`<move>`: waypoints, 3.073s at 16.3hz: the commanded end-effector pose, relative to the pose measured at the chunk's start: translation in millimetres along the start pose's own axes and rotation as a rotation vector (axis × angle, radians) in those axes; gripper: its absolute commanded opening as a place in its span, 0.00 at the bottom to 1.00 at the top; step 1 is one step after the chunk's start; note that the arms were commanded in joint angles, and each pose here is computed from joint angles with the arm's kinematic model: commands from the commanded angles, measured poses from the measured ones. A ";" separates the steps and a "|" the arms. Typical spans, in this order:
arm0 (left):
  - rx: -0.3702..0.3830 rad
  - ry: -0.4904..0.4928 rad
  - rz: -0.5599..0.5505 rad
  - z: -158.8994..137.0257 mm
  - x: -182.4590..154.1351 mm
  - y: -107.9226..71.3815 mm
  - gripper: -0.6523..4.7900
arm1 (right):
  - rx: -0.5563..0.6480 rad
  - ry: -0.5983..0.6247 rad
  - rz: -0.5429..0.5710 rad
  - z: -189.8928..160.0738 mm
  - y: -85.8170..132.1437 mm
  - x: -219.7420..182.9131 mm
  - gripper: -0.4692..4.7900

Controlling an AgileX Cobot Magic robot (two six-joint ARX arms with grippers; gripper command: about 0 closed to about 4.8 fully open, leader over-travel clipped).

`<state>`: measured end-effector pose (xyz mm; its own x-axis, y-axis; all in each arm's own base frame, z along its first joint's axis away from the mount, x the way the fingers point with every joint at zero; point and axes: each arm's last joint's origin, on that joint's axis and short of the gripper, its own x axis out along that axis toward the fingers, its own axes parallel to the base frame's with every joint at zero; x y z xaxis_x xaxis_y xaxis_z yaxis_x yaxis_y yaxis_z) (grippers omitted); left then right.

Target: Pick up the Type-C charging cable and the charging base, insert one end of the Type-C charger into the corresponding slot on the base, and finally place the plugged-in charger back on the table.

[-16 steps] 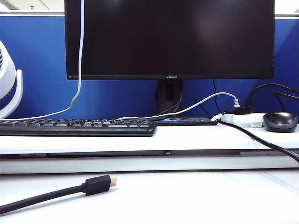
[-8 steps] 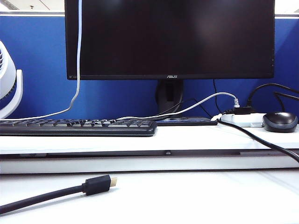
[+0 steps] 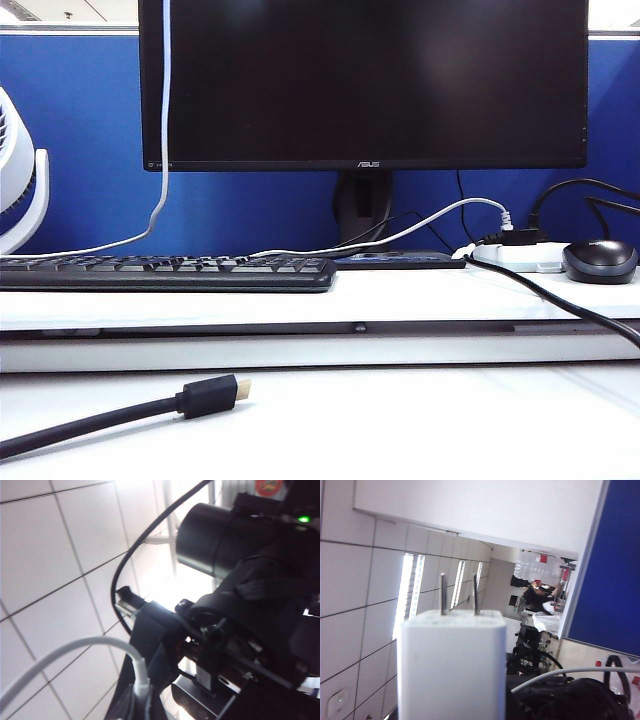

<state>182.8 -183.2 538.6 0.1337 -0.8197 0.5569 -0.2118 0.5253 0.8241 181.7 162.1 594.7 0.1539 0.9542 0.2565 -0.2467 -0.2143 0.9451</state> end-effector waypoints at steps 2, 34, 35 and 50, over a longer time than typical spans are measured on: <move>-0.043 0.237 -0.052 -14.9 -2.0 -14.6 0.11 | -0.060 0.183 0.063 -16.7 17.3 -6.7 0.08; -1.226 -0.181 0.541 14.6 -15.9 51.8 0.11 | -0.300 -0.144 0.036 5.1 19.8 -22.6 0.08; -1.265 -0.196 0.553 14.8 -16.3 52.6 0.11 | -0.320 -0.161 0.028 4.0 20.6 -24.1 0.08; -1.423 1.226 -0.170 -75.9 -60.5 -104.1 0.11 | -0.545 -0.385 -0.396 6.6 4.1 -61.9 0.08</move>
<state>264.5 -173.2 439.8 0.7328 -0.6490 -0.2045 0.6596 0.7514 -0.0207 180.9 102.8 580.3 0.6225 0.7814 0.0433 -0.4950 0.3503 0.7952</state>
